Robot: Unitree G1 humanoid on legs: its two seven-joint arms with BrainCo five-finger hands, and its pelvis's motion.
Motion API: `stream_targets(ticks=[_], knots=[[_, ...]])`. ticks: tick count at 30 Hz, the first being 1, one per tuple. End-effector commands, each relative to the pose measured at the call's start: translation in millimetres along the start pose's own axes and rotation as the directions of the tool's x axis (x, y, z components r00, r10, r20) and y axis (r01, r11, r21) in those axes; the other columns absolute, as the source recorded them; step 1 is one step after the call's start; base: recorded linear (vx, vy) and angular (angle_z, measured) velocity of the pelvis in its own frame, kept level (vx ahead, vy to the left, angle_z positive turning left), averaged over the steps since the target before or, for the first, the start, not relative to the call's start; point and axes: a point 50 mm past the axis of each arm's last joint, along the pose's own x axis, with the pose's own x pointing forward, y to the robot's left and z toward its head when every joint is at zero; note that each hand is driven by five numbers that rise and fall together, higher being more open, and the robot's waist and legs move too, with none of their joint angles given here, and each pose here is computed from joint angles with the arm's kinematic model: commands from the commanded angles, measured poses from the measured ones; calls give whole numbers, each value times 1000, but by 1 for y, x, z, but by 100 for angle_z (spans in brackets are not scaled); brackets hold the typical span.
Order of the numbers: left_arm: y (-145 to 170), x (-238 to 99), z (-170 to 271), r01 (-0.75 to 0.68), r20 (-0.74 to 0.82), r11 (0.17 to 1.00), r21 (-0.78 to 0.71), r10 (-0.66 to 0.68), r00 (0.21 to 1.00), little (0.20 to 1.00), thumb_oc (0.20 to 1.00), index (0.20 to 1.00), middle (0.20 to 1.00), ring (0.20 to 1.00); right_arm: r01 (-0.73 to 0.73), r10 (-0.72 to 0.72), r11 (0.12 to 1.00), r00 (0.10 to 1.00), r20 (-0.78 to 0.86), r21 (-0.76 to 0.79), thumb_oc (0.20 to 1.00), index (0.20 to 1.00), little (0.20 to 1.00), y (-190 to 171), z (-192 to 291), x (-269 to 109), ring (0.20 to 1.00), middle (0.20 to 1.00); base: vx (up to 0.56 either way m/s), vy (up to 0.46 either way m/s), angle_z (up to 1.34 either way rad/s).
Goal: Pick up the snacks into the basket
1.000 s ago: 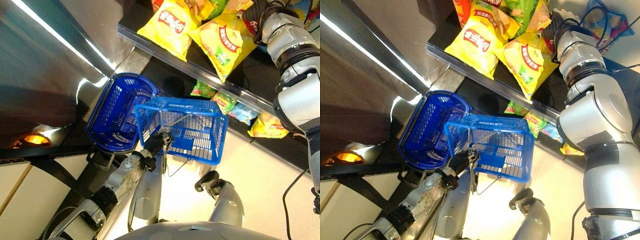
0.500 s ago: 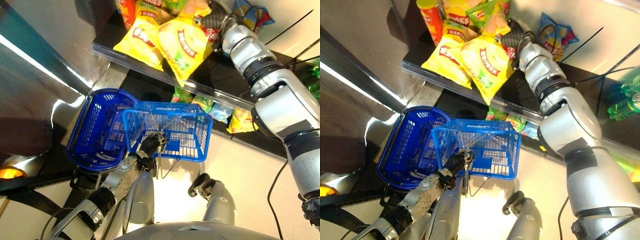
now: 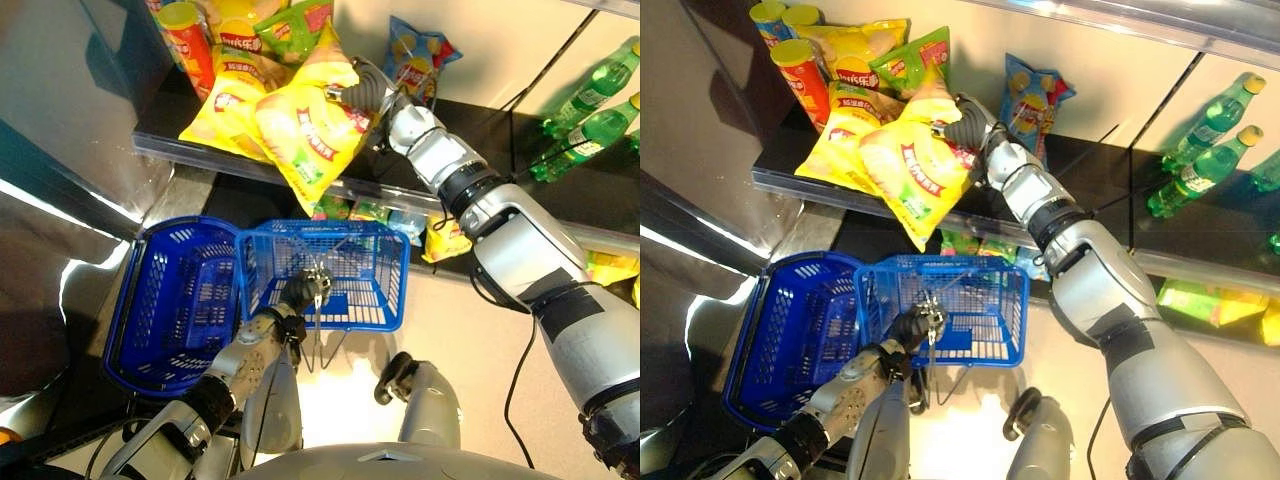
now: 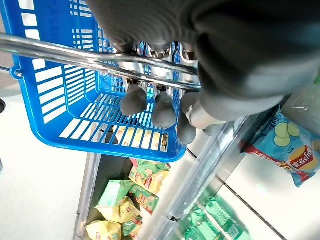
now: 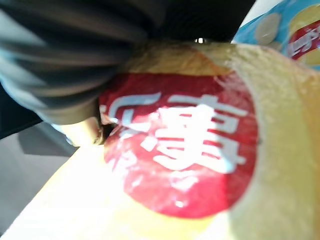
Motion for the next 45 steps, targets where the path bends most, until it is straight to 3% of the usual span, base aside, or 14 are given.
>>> stream_targets(ticks=[1, 8, 17, 26, 31, 33, 34, 37, 39, 45], knots=[[-30, 9, 16, 115, 133, 990, -82, -103, 986, 200, 200, 200, 200, 200, 39, -61, 993, 979, 195, 114, 200, 200, 200, -16, 42, 3, 200, 200, 44, 1, -14], [-24, 8, 17, 73, 159, 990, -120, -54, 986, 200, 200, 200, 200, 200, -3, -42, 980, 975, 218, 200, 200, 200, 200, -4, 16, -20, 200, 200, 25, -3, -15], [-22, 5, 10, 55, 161, 986, -155, -30, 987, 200, 200, 200, 200, 200, 66, -116, 944, 984, 137, 323, 200, 200, 200, -16, -43, -68, 200, 200, 20, -5, -6], [-20, 4, 12, 41, 182, 986, -162, -11, 983, 200, 200, 200, 200, 200, 231, -259, 938, 963, 80, 258, 200, 200, 200, -48, -74, -111, 200, 200, 21, -11, -5], [-18, 2, 14, 22, 209, 982, -187, 18, 978, 200, 200, 200, 200, 200, 355, -357, 932, 934, 30, 69, 200, 200, 200, -48, -94, -144, 200, 200, 16, -3, -3], [-19, 0, 19, 33, 234, 979, -199, 15, 972, 200, 200, 200, 200, 200, 366, -366, 929, 930, 17, -43, 200, 200, 200, -44, -101, -153, 200, 200, 11, -7, -2], [-23, -1, 25, 57, 264, 974, -221, 3, 965, 200, 200, 200, 200, 200, 363, -368, 911, 930, 11, -195, 200, 200, 200, -41, -107, -159, 200, 200, 0, 0, 0], [-27, -3, 31, 88, 298, 965, -248, -11, 955, 200, 200, 200, 200, 200, 357, -373, 890, 928, -2, -284, 200, 200, 200, -36, -114, -164, 200, 200, 0, 0, 0], [-34, -6, 44, 135, 353, 952, -274, -31, 935, 200, 200, 200, 200, 200, 311, -353, 849, 935, -20, -428, 200, 200, 200, -25, -126, -171, 200, 200, 0, 0, 0], [-50, -11, 62, 234, 422, 904, -358, -67, 904, 200, 200, 200, 200, 200, 155, -249, 787, 965, -78, -597, 200, 200, 200, 3, -149, -183, 200, 200, 5, -1, 3]])
